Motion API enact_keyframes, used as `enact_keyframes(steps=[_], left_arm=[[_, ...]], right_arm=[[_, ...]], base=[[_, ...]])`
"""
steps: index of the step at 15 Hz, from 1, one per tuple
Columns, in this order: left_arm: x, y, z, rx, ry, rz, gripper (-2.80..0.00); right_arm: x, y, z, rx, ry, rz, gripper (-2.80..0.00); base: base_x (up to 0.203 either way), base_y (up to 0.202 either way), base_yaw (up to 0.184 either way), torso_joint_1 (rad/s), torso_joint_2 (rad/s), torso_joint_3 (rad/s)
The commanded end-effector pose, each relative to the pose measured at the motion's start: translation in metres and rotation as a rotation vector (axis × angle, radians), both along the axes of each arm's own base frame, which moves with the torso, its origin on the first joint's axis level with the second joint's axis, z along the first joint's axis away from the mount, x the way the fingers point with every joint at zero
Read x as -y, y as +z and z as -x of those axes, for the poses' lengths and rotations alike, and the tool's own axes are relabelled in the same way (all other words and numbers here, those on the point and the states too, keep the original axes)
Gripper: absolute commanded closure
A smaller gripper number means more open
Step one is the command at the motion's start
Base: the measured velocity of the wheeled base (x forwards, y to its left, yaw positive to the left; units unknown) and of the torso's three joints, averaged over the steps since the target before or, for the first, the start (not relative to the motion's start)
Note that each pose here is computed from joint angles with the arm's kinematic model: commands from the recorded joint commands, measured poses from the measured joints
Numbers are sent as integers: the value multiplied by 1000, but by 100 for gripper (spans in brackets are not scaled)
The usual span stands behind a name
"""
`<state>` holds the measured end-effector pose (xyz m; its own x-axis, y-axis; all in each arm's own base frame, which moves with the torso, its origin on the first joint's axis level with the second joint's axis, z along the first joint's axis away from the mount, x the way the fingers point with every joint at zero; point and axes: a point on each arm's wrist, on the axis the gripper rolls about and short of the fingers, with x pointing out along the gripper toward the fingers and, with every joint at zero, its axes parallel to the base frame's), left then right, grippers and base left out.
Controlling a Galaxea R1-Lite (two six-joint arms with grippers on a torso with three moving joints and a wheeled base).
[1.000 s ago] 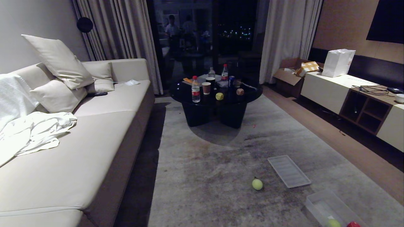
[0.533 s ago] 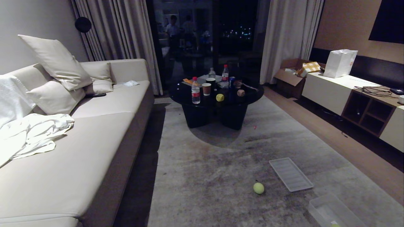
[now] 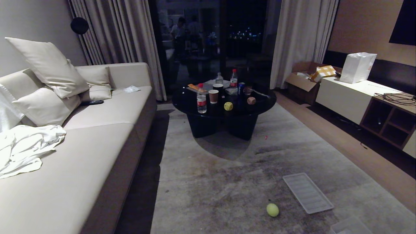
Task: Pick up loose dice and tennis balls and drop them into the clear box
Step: Find toys out of the box
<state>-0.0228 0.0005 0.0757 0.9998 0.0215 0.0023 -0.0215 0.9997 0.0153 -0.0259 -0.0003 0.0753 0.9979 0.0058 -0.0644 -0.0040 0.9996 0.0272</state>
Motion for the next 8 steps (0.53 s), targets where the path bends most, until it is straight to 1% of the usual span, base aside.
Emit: enact_keyframes(steps=[1, 2, 8], left_arm=[[0, -1, 0, -5, 2, 0, 0], [0, -1, 0, -4, 6, 5, 0], [0, -1, 0, -5, 11, 11, 0]], right_arm=[[0, 0, 0, -1, 0, 0, 0], [0, 0, 0, -1, 0, 0, 0], [0, 0, 0, -1, 0, 0, 0]], base=[[174, 0, 3, 2, -1, 2], [121, 0, 5, -2, 2, 2], [0, 0, 0, 0, 0, 0]])
